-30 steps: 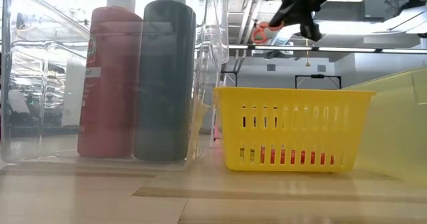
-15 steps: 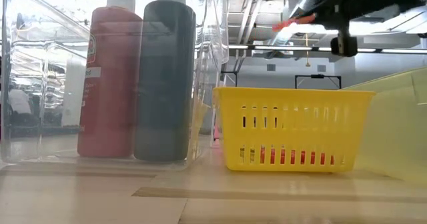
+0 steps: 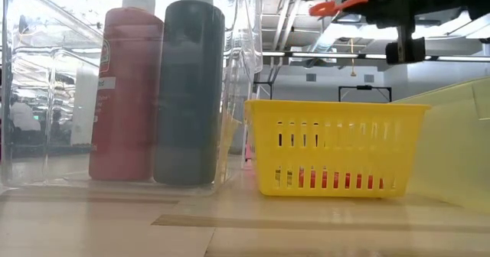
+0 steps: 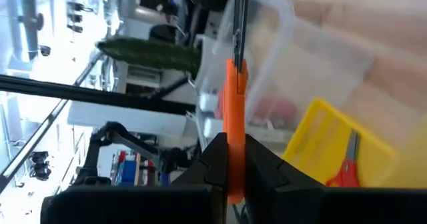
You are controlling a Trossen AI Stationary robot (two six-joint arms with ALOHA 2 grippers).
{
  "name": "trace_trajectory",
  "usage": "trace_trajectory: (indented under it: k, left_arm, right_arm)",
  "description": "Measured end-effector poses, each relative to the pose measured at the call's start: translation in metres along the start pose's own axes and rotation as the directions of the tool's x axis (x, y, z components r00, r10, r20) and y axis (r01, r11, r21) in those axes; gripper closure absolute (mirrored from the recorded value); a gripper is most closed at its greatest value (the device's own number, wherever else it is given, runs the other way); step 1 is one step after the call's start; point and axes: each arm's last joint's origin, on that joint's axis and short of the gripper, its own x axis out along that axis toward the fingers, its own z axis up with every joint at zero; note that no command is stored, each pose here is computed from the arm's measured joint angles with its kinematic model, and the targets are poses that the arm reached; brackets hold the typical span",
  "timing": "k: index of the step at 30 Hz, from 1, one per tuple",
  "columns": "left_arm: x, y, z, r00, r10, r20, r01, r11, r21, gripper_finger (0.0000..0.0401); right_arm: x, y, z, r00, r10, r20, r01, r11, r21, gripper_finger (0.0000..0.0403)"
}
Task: Pick & Place Paint Supplies
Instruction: Put the orange scissors into the left yellow bin
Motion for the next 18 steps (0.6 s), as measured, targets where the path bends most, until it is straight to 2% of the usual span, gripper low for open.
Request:
trace_trajectory:
  k: [6, 11, 18]
  left_arm:
    - [0.001, -0.001, -0.009, 1.000, -0.010, -0.016, 0.010, 1.000, 0.012, 0.0297]
    - [0.001, -0.001, -0.009, 1.000, -0.010, -0.016, 0.010, 1.000, 0.012, 0.0297]
    - [0.001, -0.001, -0.009, 1.000, -0.009, -0.016, 0.009, 1.000, 0.021, 0.0297]
  right_arm:
    - [0.027, -0.007, -0.031, 0.995, 0.016, -0.101, -0.009, 0.998, 0.070, 0.0387]
    - [0.042, -0.013, -0.059, 0.984, -0.019, -0.177, 0.041, 0.992, 0.123, 0.0387]
    - [0.069, -0.002, -0.083, 0.976, -0.032, -0.217, 0.062, 0.989, 0.134, 0.0387]
